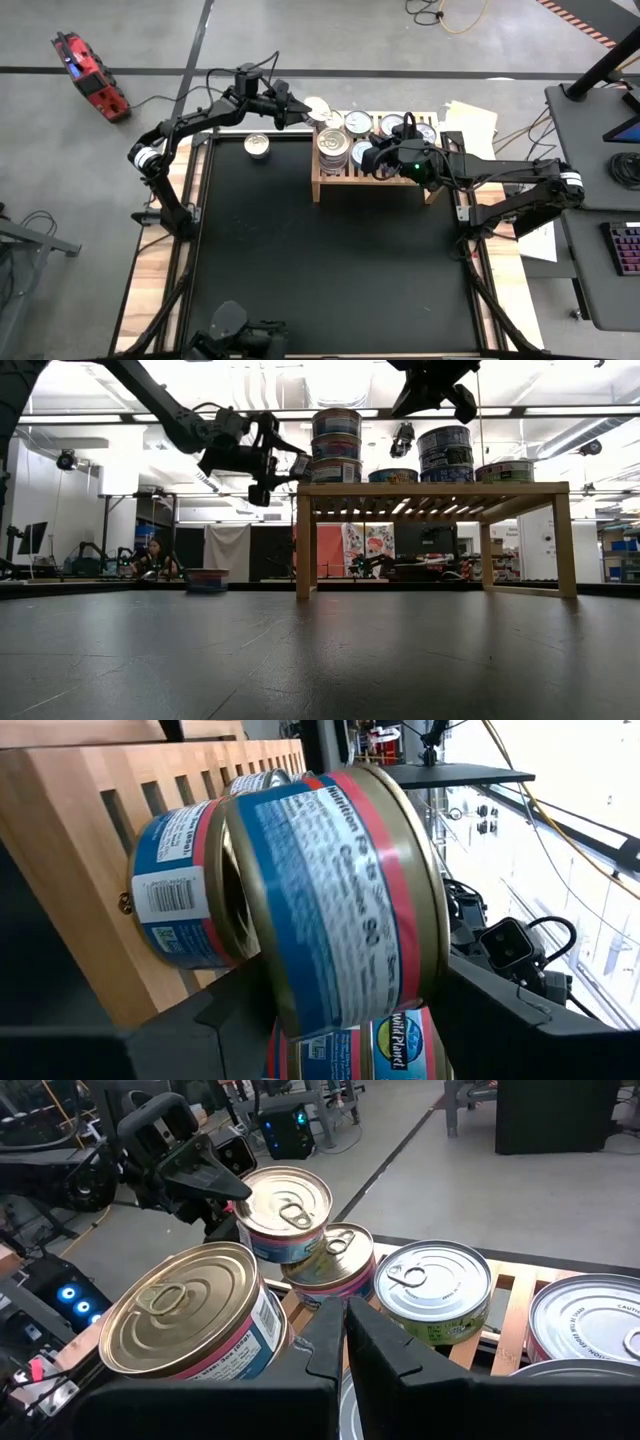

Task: Stack canned seafood by type on shelf
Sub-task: Stack the blue-pink tuna can on top of the blue-pink tuna can on the shelf

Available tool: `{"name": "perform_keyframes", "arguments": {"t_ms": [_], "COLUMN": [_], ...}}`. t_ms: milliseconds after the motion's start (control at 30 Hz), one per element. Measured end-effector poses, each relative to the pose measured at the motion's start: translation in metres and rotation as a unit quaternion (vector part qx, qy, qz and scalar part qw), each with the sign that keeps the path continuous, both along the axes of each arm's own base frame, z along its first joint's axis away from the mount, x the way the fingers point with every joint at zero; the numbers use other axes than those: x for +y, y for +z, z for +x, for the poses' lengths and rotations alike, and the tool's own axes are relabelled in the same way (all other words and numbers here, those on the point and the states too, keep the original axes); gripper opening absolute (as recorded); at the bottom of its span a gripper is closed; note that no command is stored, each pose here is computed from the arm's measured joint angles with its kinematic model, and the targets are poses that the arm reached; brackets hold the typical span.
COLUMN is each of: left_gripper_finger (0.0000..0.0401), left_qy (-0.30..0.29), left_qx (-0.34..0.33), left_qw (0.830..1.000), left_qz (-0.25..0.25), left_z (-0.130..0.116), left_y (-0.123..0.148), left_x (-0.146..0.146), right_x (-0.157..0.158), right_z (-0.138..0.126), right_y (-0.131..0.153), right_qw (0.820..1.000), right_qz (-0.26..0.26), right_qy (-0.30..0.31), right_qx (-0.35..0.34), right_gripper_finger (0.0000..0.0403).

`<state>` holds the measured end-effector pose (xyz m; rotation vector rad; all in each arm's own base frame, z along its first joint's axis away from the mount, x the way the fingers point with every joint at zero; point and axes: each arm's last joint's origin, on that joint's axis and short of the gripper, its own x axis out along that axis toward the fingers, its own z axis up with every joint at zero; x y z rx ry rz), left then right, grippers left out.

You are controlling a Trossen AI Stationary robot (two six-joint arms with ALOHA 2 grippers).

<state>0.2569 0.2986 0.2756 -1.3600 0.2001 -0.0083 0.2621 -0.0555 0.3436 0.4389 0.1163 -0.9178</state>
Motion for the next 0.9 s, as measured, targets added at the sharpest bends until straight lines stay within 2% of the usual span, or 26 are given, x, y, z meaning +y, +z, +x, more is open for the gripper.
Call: {"name": "perform_keyframes", "arguments": {"t_ms": [233,900], "left_gripper_finger": [0.0224,0.0224], "left_qy": [0.000,-0.008], "left_qx": [-0.005,0.005], "left_qw": [1.000,1.000], "left_qz": [0.014,0.018], "left_z": [0.0009,0.0047], "left_y": [0.0053,-0.0028], "left_x": [0.0013,0.0017], "right_x": [0.0000,0.0000], "right_z": [0.0000,0.0000], "right_y": [0.0000,0.0000], "right_qw": [1.000,1.000], "right_qz": [0.000,0.000], "right_qy": [0.000,0.000], "right_qx": [0.000,0.000], "right_gripper_finger": [0.0009,0.0009]}}
